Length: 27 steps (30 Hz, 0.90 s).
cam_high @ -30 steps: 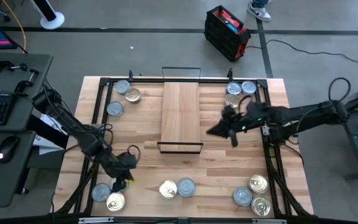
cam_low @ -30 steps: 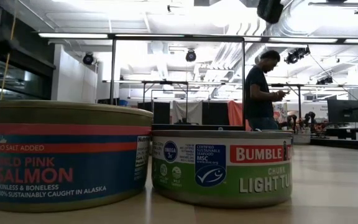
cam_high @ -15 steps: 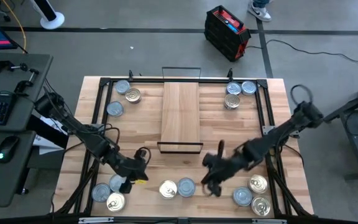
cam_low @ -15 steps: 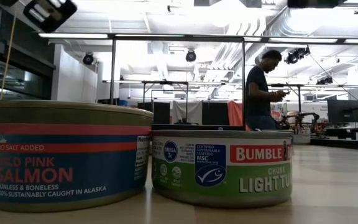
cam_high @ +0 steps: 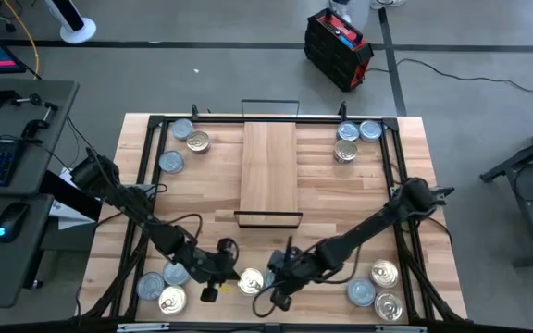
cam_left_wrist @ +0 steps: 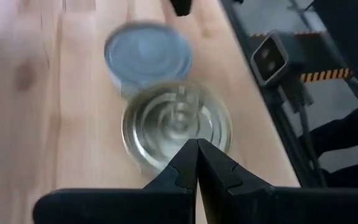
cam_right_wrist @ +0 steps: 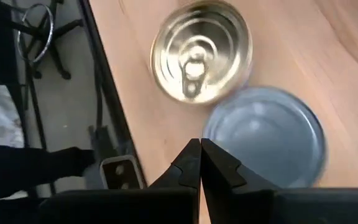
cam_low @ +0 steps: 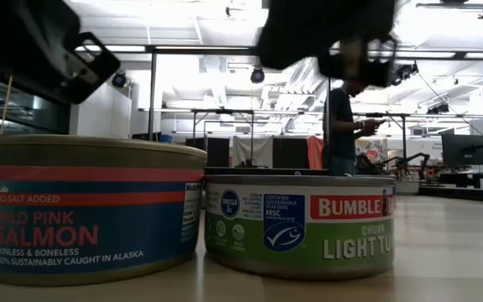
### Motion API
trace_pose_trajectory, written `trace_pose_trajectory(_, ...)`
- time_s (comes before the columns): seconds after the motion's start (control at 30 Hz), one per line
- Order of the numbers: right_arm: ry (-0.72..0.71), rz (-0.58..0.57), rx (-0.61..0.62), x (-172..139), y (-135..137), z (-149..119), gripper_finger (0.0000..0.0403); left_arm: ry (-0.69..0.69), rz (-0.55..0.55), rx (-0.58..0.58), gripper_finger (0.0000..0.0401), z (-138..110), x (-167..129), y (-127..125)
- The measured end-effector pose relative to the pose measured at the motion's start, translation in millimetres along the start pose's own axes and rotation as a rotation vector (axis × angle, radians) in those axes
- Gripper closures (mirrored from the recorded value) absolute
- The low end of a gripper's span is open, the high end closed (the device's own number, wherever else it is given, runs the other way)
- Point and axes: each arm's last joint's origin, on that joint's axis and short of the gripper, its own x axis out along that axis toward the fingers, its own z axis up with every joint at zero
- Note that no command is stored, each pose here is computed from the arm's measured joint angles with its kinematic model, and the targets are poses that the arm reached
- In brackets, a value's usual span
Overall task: Stack canned seafood by type on shelf
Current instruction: Put the blue pink tuna can on the shelf
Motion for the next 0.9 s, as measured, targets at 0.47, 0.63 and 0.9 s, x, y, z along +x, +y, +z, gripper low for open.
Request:
trace_pose_trajectory(0.47,0.055,-0.067,-0.131,41.5,-8.7,12.1,0.0403,-0.018,-0.011,-0.009,0.0401,-0.5,0.9,-4.5)
trace_pose_trajectory(0.63,0.079,-0.094,-0.158,42.8,-12.2,9.4,0.0403,0.04,0.002,-0.007,0.0401,-11.9,12.2,-3.4)
trace_pose_trajectory(0.9,0.05,-0.078,-0.182,43.2,-10.1,11.5,0.0403,0.045,0.003,-0.069,0.0401,-21.3,24.5,-8.6)
